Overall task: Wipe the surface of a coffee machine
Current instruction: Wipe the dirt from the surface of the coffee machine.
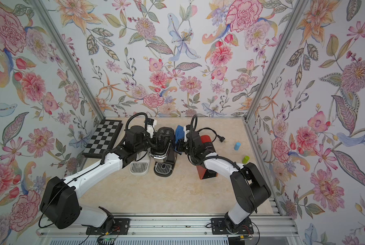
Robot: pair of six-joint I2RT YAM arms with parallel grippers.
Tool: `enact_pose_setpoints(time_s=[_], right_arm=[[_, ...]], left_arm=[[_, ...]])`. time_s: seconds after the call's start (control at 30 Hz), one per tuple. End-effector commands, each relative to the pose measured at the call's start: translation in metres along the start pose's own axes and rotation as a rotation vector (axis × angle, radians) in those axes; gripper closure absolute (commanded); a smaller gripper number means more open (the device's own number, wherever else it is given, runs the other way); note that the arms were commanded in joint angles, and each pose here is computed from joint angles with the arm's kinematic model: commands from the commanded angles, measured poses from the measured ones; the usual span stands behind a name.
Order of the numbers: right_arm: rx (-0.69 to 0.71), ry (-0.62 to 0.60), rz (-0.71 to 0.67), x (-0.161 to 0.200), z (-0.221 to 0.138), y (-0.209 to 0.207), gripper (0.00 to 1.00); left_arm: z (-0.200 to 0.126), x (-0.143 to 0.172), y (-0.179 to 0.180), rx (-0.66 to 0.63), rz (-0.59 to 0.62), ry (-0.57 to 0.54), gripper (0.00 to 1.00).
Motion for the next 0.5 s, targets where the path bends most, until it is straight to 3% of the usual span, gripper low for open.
enact_pose_setpoints(time_s=[0.0, 0.47], right_arm=[[-0.076, 0.096, 0.004, 0.042, 0.006, 0.023, 1.0], [-0.171, 0.16, 0.047, 0.102, -0.006, 0.067, 1.0]], left_arm=[[0.008, 0.017, -0.008, 0.025, 0.022, 0.073, 0.01], [0.001, 0.013, -0.005, -0.027, 0.012, 0.063, 0.01]])
Point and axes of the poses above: each gripper's point midway between its finger pads, its own z axis out along the fingers, its own y axis along the line the jaws close on, x = y × z, the point moved 3 cm from there along -z, back along the fingers, and after that the axes turned 14 degrees about -z, right-handed, at the moved point
